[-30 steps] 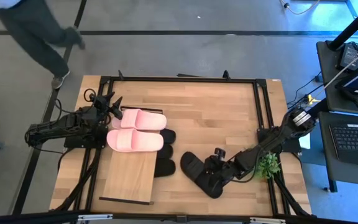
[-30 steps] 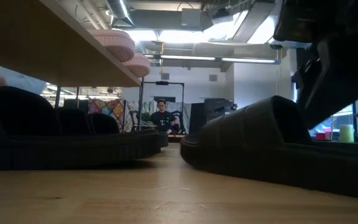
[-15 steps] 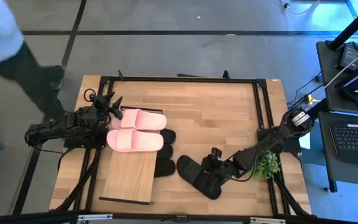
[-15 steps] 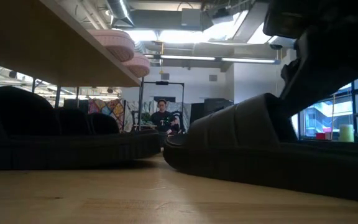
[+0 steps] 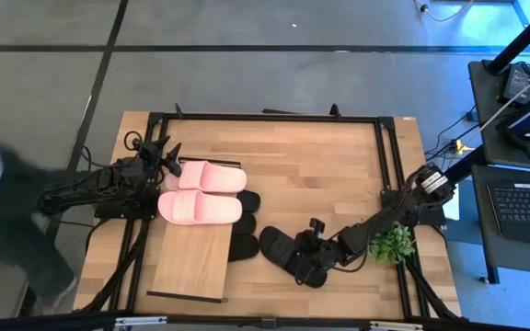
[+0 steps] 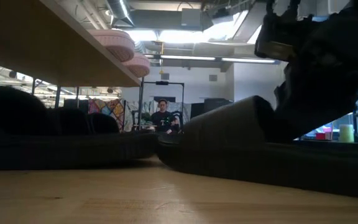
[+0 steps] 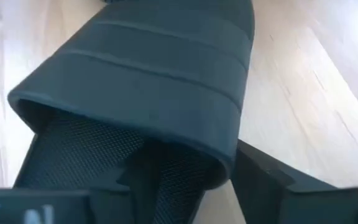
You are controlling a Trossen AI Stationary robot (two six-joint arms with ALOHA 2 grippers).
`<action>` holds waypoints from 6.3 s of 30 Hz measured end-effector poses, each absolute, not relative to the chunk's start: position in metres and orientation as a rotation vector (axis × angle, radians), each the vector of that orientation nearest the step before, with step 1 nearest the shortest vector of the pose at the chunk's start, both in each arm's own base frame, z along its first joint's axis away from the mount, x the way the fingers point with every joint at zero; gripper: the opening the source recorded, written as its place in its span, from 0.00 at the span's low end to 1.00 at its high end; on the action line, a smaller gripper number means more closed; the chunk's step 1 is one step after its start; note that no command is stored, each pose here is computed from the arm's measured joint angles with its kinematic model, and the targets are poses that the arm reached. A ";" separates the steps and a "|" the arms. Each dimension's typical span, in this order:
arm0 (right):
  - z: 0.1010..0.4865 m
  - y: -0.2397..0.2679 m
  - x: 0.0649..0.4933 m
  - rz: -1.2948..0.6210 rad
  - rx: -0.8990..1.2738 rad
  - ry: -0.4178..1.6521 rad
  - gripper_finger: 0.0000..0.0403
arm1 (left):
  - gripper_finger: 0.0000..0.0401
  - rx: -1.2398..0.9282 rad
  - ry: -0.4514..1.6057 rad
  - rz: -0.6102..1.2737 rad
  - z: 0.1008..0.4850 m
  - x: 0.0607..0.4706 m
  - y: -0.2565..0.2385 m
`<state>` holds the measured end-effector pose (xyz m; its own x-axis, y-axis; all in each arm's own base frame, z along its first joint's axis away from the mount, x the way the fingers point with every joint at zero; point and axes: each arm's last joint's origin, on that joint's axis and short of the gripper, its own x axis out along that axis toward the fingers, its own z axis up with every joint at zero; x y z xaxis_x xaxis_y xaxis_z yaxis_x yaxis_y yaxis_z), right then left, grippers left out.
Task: Pick and place slides into the shelf
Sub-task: Put the black slipper under the shelf
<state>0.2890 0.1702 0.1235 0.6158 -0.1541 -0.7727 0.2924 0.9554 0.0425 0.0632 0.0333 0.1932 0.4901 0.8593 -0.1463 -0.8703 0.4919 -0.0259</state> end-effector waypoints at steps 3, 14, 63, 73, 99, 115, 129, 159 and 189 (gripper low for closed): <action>0.118 0.172 0.293 -0.261 0.177 0.845 0.38 | 0.54 -0.101 0.119 1.052 0.193 0.063 0.033; 0.124 0.175 0.297 -0.244 0.212 0.806 0.03 | 0.54 -0.101 0.119 1.053 0.193 0.063 0.033; 0.156 0.199 0.405 0.137 0.202 0.820 0.03 | 0.54 -0.098 0.124 1.052 0.193 0.063 0.033; 0.147 0.194 0.409 0.097 0.188 0.823 0.05 | 0.54 -0.098 0.124 1.052 0.193 0.063 0.033; 0.186 0.204 0.415 0.119 0.117 0.905 0.34 | 0.54 -0.097 0.124 1.052 0.193 0.063 0.033; 0.196 0.228 0.343 0.123 -0.238 1.485 0.34 | 0.54 -0.097 0.124 1.052 0.193 0.063 0.033; 0.169 0.229 0.351 0.138 -0.113 1.380 0.34 | 0.54 -0.098 0.124 1.052 0.193 0.063 0.033; 0.158 0.224 0.357 0.159 -0.099 1.324 0.34 | 0.54 -0.098 0.124 1.053 0.193 0.063 0.033; 0.144 0.229 0.391 0.285 -0.037 1.095 0.34 | 0.54 -0.099 0.124 1.053 0.193 0.063 0.033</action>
<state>0.3914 0.2293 0.1443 0.4250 0.2096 -0.8806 -0.2462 0.9629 0.1104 0.0631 0.0333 0.1927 0.4894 0.8592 -0.1491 -0.8704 0.4919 -0.0221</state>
